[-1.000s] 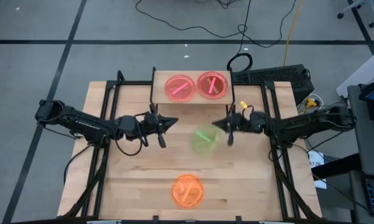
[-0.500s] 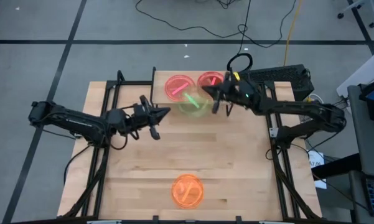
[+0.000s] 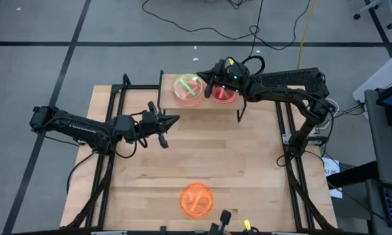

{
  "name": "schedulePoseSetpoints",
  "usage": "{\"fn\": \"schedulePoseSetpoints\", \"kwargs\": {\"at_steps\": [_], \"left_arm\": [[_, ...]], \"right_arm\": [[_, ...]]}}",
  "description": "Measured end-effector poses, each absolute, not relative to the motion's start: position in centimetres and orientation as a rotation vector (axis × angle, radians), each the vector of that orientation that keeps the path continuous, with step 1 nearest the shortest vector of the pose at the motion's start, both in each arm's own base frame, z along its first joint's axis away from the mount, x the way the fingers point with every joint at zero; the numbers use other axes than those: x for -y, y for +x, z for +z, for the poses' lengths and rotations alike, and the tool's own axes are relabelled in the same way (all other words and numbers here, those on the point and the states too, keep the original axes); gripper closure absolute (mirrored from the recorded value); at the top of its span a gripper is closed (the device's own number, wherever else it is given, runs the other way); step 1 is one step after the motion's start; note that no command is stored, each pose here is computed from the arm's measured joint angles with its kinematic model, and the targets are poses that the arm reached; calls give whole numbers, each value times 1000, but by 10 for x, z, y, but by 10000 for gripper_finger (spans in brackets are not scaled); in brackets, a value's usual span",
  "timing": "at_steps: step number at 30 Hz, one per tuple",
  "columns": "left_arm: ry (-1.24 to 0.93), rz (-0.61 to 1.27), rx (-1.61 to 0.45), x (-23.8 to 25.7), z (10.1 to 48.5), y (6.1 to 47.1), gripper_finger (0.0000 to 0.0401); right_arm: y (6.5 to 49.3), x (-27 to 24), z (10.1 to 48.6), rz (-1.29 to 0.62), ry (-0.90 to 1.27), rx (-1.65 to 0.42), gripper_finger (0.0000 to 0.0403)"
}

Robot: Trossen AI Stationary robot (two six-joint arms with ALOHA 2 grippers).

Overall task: Place and stack plates onto a shelf
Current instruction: Stack the green plate on top of the left red plate on the shelf

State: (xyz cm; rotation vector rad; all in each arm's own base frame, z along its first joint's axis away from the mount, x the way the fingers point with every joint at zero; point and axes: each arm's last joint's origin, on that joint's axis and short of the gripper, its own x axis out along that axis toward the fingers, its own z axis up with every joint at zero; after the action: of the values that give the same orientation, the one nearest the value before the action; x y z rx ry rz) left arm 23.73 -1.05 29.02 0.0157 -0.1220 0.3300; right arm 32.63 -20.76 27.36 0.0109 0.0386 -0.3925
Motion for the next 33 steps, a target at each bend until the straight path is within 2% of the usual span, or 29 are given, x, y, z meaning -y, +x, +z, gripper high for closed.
{"fn": "schedulePoseSetpoints", "kwargs": {"at_steps": [9,25,33], "left_arm": [[11,329,96,11,288,238,386],[-7,327,81,11,286,238,386],[-7,327,63,11,284,238,386]], "right_arm": [[329,229,246,-437,85,-68,403],[328,230,245,-440,69,-87,402],[328,230,245,-440,69,-87,374]]}}
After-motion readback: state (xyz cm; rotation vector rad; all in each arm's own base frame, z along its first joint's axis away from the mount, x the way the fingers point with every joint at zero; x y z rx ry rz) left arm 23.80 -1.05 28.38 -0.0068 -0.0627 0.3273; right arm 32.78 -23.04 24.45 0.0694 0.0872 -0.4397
